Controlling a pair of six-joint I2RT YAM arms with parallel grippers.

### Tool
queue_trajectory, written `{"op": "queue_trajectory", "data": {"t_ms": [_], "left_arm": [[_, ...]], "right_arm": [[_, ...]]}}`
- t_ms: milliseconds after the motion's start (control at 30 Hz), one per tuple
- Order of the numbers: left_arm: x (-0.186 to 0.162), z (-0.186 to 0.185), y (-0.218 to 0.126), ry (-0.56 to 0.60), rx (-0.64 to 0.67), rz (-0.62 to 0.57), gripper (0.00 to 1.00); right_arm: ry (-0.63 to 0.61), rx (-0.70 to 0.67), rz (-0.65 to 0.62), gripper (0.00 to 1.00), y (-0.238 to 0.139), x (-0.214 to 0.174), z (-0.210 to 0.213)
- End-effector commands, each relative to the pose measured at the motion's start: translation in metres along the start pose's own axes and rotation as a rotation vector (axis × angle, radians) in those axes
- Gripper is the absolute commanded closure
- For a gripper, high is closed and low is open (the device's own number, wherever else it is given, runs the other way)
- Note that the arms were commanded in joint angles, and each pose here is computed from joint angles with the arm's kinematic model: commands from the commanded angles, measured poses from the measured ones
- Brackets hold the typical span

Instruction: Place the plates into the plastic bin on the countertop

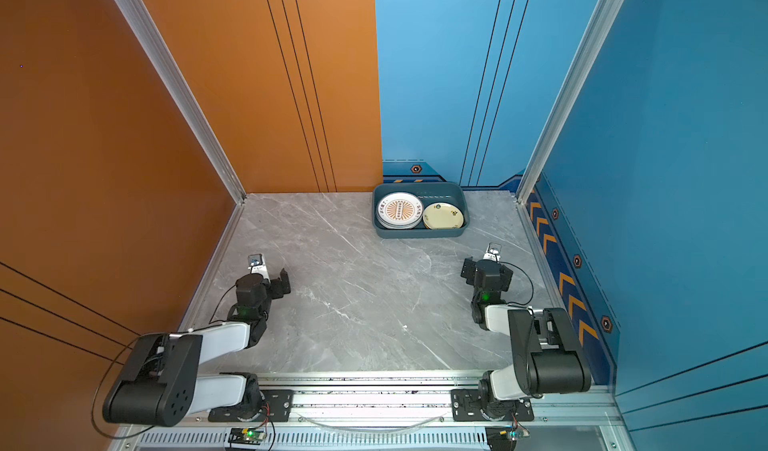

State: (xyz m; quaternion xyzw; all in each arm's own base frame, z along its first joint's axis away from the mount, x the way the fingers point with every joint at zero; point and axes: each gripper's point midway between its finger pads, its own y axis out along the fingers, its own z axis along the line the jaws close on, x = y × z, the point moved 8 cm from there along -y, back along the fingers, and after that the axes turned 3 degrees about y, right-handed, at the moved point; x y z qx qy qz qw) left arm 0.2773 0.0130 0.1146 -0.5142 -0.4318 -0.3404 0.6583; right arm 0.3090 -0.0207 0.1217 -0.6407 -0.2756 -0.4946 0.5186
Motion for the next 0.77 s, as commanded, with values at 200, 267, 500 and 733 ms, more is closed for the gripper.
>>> {"op": "queue_trajectory", "data": {"t_ms": [200, 267, 500, 733], "left_arm": [[0.020, -0.013, 0.036, 0.033, -0.053, -0.070, 0.02], [0.019, -0.016, 0.033, 0.048, -0.058, -0.066, 0.02], [0.019, -0.020, 0.034, 0.064, -0.059, -0.066, 0.02], [0.019, -0.023, 0.031, 0.080, -0.055, -0.076, 0.02]], "right_arm": [[-0.011, 0.033, -0.066, 0.00, 0.001, 0.005, 0.006], [0.024, -0.019, -0.142, 0.00, -0.004, -0.002, -0.001], [-0.012, 0.006, -0.090, 0.00, 0.000, -0.001, 0.005], [-0.012, 0.004, -0.090, 0.00, 0.000, 0.000, 0.005]]}}
